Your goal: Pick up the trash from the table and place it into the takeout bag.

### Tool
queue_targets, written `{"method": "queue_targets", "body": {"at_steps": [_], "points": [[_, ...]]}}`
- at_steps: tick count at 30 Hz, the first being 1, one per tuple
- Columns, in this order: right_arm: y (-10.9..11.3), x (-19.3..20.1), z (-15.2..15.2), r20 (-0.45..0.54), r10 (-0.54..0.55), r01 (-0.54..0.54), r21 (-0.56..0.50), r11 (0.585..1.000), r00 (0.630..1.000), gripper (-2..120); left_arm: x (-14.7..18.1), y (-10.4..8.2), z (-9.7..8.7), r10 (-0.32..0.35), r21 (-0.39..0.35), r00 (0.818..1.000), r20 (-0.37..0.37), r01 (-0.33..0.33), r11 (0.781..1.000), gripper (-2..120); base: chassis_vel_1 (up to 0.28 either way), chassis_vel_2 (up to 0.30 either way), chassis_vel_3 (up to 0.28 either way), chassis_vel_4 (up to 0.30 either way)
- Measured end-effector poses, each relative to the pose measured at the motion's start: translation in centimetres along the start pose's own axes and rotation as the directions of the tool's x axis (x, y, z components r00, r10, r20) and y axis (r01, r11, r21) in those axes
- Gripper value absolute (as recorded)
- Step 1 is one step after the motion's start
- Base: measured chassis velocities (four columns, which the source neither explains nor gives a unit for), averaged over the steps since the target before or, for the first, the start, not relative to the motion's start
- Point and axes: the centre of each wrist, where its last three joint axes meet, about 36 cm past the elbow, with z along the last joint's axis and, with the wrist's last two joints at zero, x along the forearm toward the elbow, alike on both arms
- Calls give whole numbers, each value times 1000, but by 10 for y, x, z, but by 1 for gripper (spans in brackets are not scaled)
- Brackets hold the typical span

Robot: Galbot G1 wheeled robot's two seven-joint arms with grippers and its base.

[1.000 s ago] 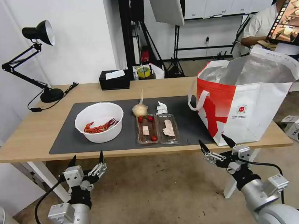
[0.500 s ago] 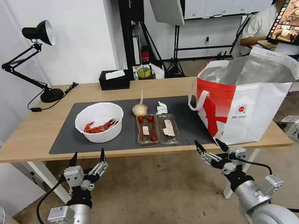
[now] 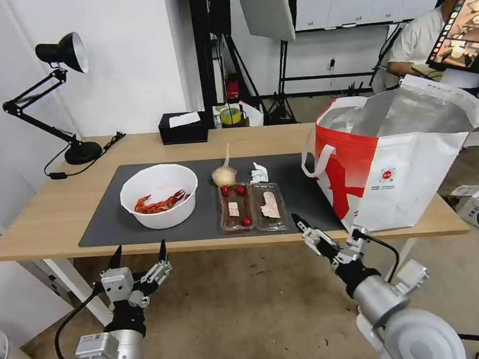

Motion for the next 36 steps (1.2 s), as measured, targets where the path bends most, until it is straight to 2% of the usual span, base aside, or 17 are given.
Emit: {"method": "queue_targets", "body": {"at_steps": [1, 2, 4, 11, 19, 36], "points": [[5, -5, -2, -18, 0, -1, -62, 998, 1000, 100, 0, 0, 0, -1, -2, 1000, -2, 1, 1000, 100, 0, 0, 0, 0], [5, -5, -2, -18, 0, -1, -62, 998, 1000, 100, 0, 0, 0, -1, -2, 1000, -2, 1, 1000, 100, 0, 0, 0, 0], [11, -17, -6, -51, 11, -18, -146, 989, 999, 100, 0, 2, 0, -6, -9, 1000, -5, 6, 1000, 100, 0, 0, 0, 0], [11, -49, 1, -114, 50, -74, -212, 974, 992, 100, 3, 5, 4, -15, -32, 1000, -23, 15, 999, 100, 0, 0, 0, 0], [7, -76, 10, -120, 109, -137, -258, 957, 987, 100, 4, 7, 11, -22, -53, 999, -48, 19, 998, 100, 0, 0, 0, 0], [11, -92, 20, -120, 147, -176, -290, 941, 982, 100, 8, 8, 13, -18, -66, 996, -82, 13, 998, 100, 0, 0, 0, 0]]}}
